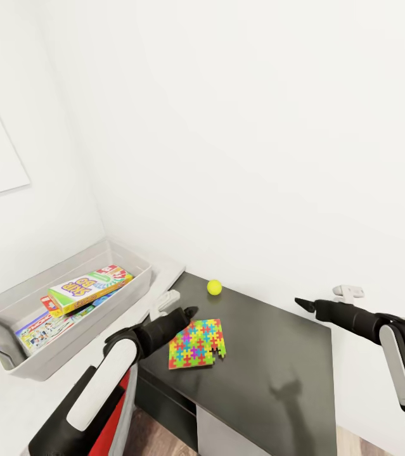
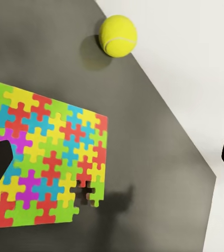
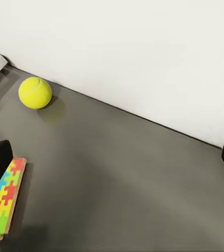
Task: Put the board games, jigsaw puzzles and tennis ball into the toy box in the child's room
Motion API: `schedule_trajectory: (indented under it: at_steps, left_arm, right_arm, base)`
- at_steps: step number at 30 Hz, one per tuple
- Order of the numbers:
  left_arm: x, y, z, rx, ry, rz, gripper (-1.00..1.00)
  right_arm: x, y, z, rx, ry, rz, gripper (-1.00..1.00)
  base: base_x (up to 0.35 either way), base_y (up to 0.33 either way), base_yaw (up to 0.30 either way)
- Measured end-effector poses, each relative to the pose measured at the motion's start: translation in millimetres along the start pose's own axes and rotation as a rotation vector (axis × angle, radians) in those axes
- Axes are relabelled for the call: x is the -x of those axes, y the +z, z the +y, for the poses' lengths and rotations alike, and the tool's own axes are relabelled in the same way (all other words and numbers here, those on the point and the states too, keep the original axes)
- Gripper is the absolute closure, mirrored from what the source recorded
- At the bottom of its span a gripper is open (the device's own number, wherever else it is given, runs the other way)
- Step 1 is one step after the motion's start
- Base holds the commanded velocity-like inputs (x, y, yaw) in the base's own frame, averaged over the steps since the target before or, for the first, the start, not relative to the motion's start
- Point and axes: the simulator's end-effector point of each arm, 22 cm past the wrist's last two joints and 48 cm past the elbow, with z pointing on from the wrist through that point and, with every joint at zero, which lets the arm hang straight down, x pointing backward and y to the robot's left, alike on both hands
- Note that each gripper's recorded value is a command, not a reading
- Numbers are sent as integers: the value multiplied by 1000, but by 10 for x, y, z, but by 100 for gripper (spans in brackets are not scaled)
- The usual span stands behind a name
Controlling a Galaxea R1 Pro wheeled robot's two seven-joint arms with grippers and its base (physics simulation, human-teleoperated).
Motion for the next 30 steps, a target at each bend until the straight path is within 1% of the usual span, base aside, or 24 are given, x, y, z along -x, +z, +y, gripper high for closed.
schedule_trajectory:
  at_steps: [12,30]
  left_arm:
    - [110,-108,-110,-3,-2,-6,-100]
    - [190,-259,-253,-5,-2,-4,-100]
  right_arm:
    - [162,-96,82,5,-1,-9,-100]
    - [293,-216,196,10,1,-6,-100]
  base:
    - [0,0,0]
    - [0,0,0]
